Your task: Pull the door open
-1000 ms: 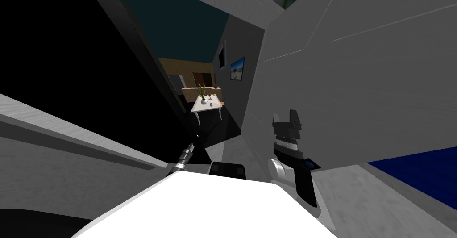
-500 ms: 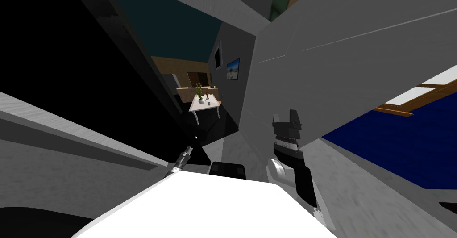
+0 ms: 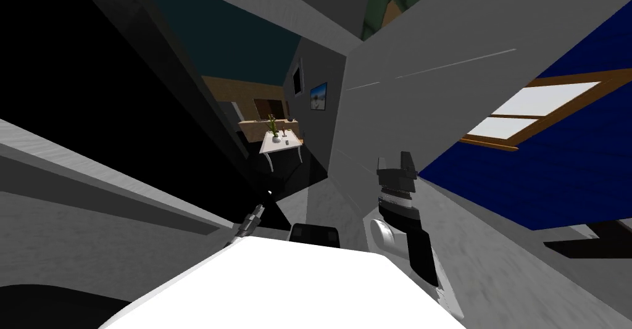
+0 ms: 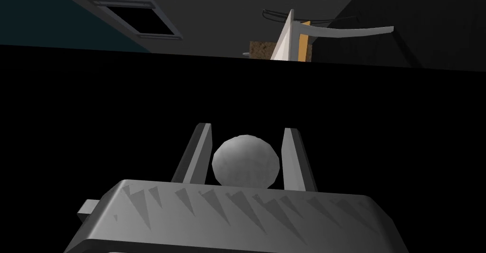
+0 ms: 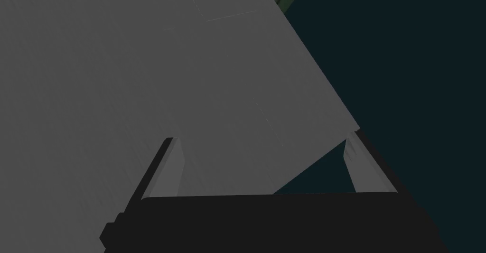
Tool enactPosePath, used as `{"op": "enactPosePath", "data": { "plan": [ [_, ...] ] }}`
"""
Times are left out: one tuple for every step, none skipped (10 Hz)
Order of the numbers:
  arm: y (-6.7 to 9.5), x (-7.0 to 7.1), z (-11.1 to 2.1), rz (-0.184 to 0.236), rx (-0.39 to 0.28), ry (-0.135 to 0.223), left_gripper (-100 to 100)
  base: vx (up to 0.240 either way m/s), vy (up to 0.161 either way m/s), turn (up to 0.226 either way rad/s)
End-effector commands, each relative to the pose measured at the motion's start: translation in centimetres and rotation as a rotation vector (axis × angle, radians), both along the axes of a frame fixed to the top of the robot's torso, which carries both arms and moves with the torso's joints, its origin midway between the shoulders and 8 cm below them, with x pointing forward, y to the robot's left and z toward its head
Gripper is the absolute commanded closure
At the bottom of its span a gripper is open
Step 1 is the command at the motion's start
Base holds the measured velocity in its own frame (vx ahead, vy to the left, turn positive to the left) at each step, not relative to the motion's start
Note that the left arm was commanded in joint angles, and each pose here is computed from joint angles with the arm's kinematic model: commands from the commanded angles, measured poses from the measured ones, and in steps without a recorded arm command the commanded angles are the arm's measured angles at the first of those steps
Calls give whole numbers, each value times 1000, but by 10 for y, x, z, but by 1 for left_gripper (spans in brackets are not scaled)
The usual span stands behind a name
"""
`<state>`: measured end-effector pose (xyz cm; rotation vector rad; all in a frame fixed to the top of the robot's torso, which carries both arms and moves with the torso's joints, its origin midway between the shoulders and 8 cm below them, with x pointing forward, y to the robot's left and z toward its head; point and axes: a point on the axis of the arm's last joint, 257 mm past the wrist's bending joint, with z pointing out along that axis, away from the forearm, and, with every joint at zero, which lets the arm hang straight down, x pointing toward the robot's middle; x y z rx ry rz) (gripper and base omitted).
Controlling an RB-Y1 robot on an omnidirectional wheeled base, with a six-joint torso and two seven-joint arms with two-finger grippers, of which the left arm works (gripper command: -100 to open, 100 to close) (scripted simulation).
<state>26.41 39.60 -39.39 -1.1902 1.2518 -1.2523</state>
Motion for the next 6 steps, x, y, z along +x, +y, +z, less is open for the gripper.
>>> {"op": "enactPosePath", "data": {
  "plan": [
    [1, -2, 0, -6, 1, -1, 100, -167, 11, -139],
    [2, -4, 0, -9, 1, -1, 100, -269, 40, -176],
    [3, -5, 1, -12, 2, -2, 100, -217, 67, -166],
    [4, -7, 1, -16, 2, -3, 100, -184, 100, -160],
    [5, -8, 1, -20, 3, -3, 100, -213, 70, -164],
    [6, -10, 1, -24, 4, -4, 100, -225, 56, -148]
  ]
}}
